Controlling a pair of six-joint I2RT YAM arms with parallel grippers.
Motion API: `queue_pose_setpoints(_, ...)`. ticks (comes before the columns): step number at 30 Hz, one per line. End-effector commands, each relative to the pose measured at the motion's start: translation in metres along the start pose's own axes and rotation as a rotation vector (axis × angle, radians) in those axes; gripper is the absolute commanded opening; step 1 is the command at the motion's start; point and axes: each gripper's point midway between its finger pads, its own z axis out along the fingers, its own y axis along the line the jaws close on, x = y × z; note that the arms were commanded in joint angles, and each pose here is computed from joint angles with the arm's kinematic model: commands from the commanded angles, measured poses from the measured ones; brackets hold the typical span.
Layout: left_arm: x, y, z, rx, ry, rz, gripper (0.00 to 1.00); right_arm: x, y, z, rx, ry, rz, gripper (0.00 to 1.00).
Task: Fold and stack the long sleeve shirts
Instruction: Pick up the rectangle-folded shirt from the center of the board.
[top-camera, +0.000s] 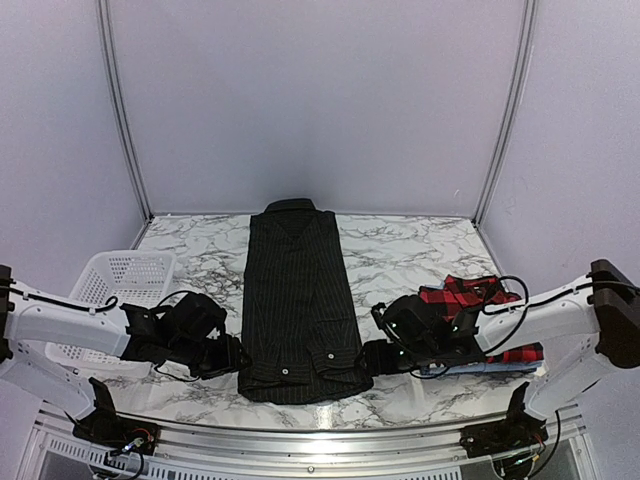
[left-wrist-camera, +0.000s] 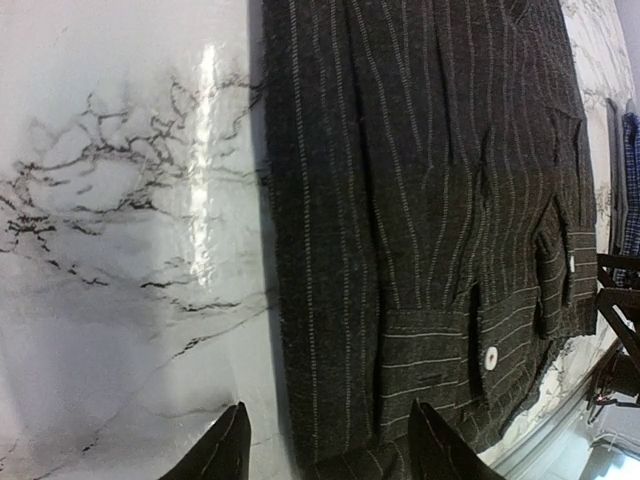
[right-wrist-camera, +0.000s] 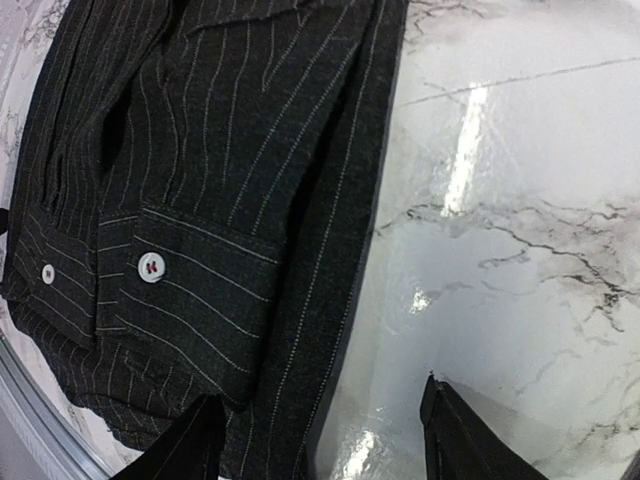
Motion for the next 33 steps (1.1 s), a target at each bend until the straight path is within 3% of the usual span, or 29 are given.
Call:
queue_pose_setpoints(1,0.005,0.005,0.009,-0.007,-0.026,-0.045,0.56,0.004,0.006,0.009,-0.05,-0.006,0.057,0.63)
queue_pose_setpoints(15,0.021,0.01,0.01,-0.004,-0.003,-0.059,0.55,0.027,-0.002,0.022,-0.067,0.065,0.098,0.59)
queue_pose_setpoints(23,0.044,0.002,0.011,0.02,0.074,-0.059,0.53,0.04,0.006,0.014,-0.133,0.134,0.149,0.55)
queue_pose_setpoints(29,0.051,0.005,0.014,0.007,0.093,-0.079,0.47,0.049,0.003,0.012,-0.159,0.153,0.186,0.53)
queue_pose_setpoints(33,0.051,-0.005,0.019,0.044,0.095,-0.091,0.43,0.052,0.007,0.017,-0.18,0.175,0.204,0.45)
